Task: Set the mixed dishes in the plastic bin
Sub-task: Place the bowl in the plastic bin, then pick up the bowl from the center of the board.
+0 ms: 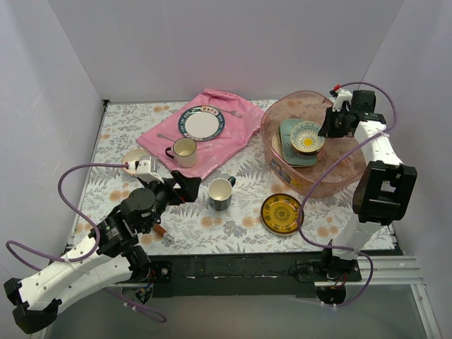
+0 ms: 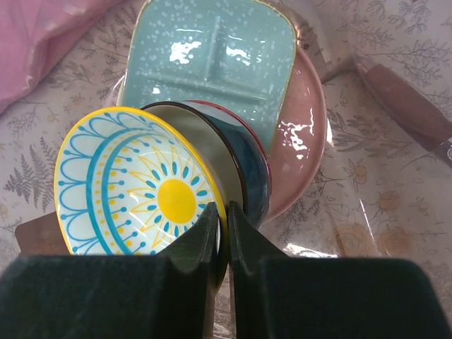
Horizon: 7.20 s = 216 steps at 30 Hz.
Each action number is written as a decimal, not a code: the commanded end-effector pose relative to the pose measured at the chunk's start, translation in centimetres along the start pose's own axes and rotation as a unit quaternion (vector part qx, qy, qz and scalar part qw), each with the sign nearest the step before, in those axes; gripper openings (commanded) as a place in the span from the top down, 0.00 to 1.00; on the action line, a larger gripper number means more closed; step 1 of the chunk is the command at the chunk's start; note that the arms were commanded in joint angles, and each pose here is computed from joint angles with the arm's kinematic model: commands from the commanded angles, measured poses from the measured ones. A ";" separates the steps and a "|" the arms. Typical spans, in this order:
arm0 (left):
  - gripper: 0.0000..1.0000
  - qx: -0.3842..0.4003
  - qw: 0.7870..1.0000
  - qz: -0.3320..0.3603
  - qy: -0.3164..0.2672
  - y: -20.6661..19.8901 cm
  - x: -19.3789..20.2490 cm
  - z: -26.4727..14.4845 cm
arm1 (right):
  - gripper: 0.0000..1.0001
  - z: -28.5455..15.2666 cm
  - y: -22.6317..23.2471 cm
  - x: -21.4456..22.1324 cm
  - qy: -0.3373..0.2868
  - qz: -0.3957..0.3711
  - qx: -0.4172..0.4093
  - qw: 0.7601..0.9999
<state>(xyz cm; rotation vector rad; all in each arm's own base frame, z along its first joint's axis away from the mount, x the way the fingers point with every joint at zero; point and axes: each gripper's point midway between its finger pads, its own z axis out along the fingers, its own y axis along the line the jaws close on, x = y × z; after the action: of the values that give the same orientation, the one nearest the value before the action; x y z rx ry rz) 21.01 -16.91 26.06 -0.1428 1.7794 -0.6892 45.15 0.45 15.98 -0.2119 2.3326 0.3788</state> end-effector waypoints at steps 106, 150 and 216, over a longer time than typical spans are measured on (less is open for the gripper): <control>0.02 -0.267 0.930 -0.249 0.029 21.9 -0.2 7.5 | 0.40 -13.5 16.3 7.5 -0.207 -0.199 -0.322 0.902; 0.02 -0.351 0.900 -0.256 0.037 25.3 -0.7 7.7 | 0.40 -13.2 16.2 7.5 -0.203 -0.199 -0.321 0.903; 1.00 -0.074 0.989 -0.125 0.023 13.8 -6.9 3.9 | 0.35 -14.3 17.3 8.7 -0.218 -0.259 -0.343 0.876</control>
<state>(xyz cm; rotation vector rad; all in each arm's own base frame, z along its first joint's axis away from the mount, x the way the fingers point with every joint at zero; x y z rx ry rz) 30.91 0.18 20.03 -0.7984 1.9176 -0.5257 26.29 11.06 21.86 -0.8674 1.6361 0.8570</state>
